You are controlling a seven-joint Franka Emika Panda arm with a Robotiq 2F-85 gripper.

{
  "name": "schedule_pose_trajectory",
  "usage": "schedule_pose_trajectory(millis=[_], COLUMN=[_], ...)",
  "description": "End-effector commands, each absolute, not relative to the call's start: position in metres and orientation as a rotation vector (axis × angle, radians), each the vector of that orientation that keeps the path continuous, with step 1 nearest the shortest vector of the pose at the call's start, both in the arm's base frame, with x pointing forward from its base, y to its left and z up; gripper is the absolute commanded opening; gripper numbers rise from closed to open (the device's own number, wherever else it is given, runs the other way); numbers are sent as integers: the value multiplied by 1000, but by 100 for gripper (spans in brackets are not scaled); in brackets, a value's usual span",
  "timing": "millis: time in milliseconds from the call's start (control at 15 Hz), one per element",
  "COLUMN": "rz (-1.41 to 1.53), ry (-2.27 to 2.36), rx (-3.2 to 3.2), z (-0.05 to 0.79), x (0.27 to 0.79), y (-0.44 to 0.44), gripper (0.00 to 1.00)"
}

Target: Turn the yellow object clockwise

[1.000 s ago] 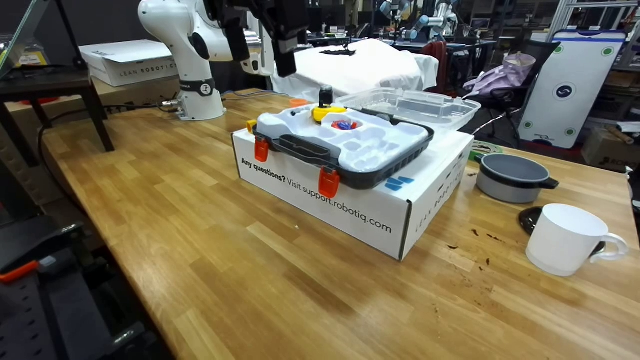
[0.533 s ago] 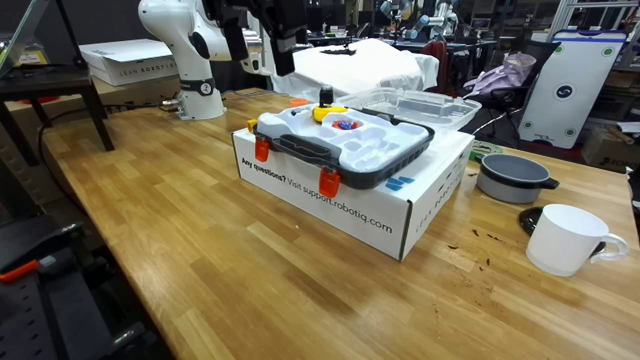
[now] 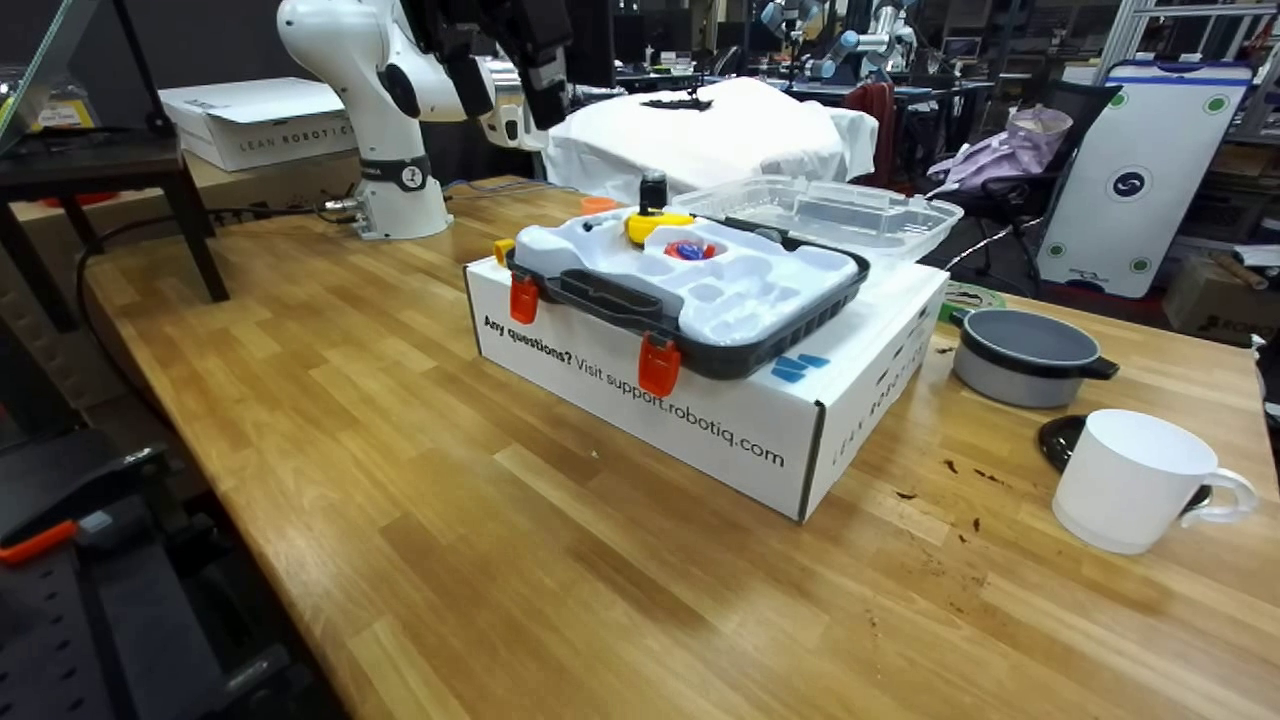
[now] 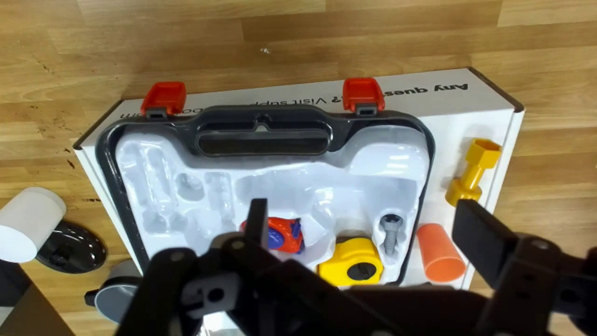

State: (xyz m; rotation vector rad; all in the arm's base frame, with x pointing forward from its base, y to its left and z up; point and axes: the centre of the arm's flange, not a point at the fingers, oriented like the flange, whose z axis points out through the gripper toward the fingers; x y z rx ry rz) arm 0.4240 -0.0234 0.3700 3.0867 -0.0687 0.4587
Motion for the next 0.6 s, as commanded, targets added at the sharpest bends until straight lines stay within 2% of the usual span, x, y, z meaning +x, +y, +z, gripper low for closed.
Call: schedule_pose_trajectory(millis=[0, 533], rz=[470, 477], ry=[-80, -120], rx=[3073, 3060], z=[366, 361], x=[429, 440], y=[-14, -12], gripper=[100, 100])
